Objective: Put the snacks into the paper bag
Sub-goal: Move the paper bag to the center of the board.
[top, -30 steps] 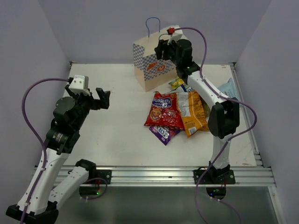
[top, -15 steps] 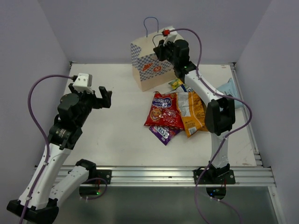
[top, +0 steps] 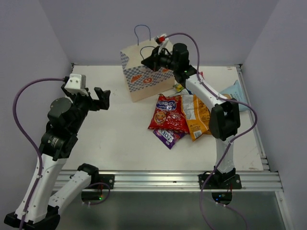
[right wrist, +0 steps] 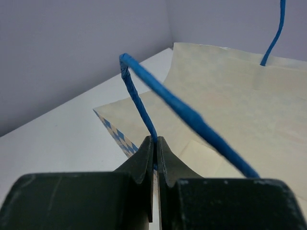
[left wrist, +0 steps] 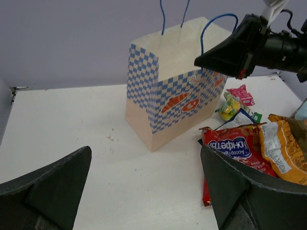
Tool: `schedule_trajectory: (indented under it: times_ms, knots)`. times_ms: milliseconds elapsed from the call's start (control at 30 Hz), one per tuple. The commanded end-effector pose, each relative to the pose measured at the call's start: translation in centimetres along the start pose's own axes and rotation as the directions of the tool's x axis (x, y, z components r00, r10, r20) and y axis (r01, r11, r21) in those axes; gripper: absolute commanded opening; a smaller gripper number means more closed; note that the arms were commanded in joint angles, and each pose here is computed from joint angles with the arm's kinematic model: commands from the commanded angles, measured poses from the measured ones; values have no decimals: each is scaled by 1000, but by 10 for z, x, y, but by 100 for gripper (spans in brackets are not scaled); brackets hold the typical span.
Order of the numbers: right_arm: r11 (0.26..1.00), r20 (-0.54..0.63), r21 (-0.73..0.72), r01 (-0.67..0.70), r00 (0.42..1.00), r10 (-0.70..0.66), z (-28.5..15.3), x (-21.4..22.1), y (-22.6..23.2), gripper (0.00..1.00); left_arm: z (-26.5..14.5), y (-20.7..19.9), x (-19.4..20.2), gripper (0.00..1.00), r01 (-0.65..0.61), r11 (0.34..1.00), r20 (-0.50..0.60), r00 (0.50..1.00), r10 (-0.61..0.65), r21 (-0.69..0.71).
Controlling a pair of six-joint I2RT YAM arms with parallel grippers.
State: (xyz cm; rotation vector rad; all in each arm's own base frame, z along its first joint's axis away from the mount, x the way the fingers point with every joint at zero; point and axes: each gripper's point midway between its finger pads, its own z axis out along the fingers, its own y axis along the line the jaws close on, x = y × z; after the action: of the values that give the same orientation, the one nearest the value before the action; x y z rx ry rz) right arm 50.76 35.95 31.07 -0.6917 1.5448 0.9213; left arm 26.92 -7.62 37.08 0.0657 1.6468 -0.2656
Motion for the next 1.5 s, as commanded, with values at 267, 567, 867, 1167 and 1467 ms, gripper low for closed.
schedule_trajectory:
  times_ms: [267, 567, 867, 1167, 1467]
  knots:
    - [906, 6, -424, 8, 1000, -5, -27, -12, 155, 0, -31, 3, -45, 100, -19, 1000, 65, 998, 20, -24]
    - [848, -50, -529, -22, 999, -6, -60, 10, 202, 0, -27, 10, -28, 100, -32, 998, -23, 999, 31, -57]
    - [843, -75, -538, -15, 997, -30, -77, 19, 209, 0, -4, 15, -6, 97, -57, 994, -156, 987, 42, -97]
    - [853, -87, -521, -20, 996, -30, -80, 30, 206, 0, 0, 24, 23, 90, -4, 982, -265, 963, -46, -188]
    - [857, -98, -514, -33, 995, -20, -82, 39, 205, 0, 20, 7, 45, 83, 40, 993, -298, 952, -71, -109]
